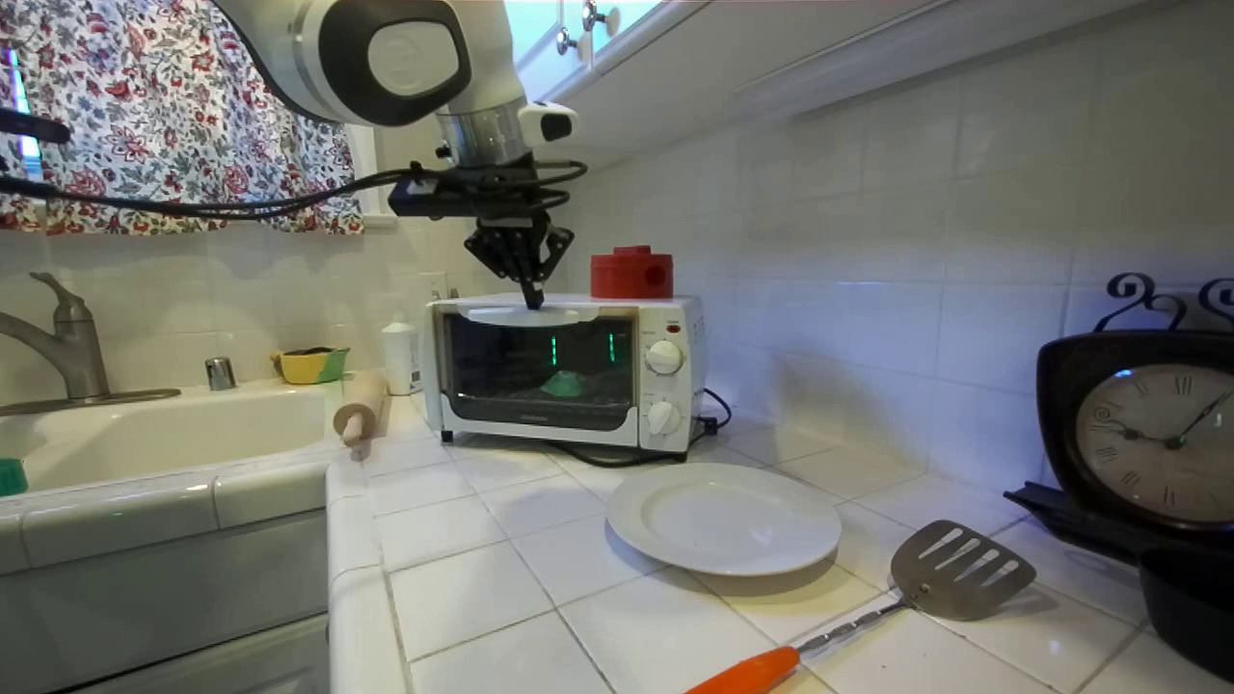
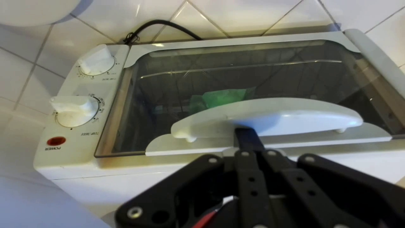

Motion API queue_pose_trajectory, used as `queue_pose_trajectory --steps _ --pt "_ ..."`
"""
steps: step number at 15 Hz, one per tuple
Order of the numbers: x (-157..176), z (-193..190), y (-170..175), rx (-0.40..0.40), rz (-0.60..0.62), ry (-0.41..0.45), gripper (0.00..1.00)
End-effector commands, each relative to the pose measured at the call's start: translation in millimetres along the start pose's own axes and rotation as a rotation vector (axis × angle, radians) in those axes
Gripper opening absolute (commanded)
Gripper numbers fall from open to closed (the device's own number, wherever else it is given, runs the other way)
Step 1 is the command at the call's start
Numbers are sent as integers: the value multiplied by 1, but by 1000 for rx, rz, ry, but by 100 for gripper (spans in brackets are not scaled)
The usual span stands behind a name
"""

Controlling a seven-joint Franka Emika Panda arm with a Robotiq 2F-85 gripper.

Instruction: Open the oven

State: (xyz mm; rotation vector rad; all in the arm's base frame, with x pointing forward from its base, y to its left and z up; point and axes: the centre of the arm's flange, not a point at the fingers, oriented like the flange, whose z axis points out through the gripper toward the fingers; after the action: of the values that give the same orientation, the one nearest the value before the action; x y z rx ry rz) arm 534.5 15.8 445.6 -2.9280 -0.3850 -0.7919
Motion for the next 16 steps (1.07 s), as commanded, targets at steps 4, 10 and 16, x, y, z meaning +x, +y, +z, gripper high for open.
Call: queue_pose_trajectory --steps 4,10,16 --pt "-34 -1 10 -2 60 -62 0" --pt "-64 4 25 13 95 -65 0" --pt "-104 14 44 27 167 -95 0"
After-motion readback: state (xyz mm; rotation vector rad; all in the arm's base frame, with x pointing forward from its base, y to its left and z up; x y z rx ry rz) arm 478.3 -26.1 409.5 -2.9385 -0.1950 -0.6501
